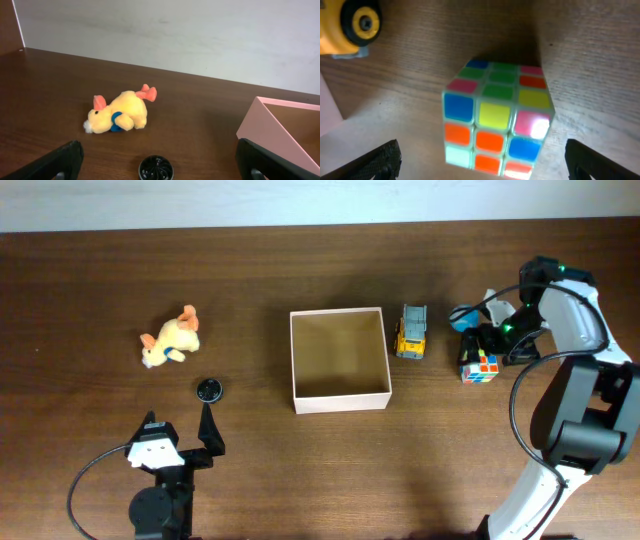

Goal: Pack container
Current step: 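Lower the right gripper and close it on the Rubik's cube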

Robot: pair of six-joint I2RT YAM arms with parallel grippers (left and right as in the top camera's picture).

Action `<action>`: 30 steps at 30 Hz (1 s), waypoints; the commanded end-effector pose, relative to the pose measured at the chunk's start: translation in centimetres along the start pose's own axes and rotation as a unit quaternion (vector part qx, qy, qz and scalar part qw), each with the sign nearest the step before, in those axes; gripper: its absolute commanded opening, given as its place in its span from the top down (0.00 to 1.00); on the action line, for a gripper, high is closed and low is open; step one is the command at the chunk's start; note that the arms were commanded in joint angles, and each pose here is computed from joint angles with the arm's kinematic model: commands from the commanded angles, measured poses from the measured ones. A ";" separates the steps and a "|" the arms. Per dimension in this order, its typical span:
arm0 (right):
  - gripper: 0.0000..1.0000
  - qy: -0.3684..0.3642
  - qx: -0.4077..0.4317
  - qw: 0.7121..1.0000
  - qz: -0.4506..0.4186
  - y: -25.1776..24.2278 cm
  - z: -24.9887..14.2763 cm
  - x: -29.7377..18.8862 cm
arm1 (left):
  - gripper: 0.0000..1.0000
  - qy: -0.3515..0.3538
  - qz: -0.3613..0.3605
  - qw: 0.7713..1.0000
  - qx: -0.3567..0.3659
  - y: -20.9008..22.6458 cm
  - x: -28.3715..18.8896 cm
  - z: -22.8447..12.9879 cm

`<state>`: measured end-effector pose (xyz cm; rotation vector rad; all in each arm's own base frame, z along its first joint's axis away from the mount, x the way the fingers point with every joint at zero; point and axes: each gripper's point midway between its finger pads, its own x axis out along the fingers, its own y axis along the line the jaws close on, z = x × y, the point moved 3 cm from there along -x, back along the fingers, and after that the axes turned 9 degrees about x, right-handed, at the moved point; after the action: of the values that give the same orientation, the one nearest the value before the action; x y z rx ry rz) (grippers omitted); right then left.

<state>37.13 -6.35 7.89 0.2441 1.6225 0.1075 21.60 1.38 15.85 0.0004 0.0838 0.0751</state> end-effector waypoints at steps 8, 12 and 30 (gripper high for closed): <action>0.01 -0.023 -0.011 1.000 -0.016 -0.9 0.9 1.4 | 0.01 0.004 -0.003 1.000 0.008 0.0 0.0 -0.2; 0.01 -0.029 -0.014 0.999 -0.028 -1.2 1.3 1.4 | 0.01 0.004 -0.003 1.000 0.008 0.0 0.0 -0.2; 0.01 -0.015 -0.064 0.997 -0.035 0.7 1.7 3.3 | 0.01 0.004 -0.003 1.000 0.008 0.0 0.0 -0.2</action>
<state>39.14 -5.98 6.13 0.1152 1.5446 0.1255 21.60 1.38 15.85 0.0004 0.0838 0.0751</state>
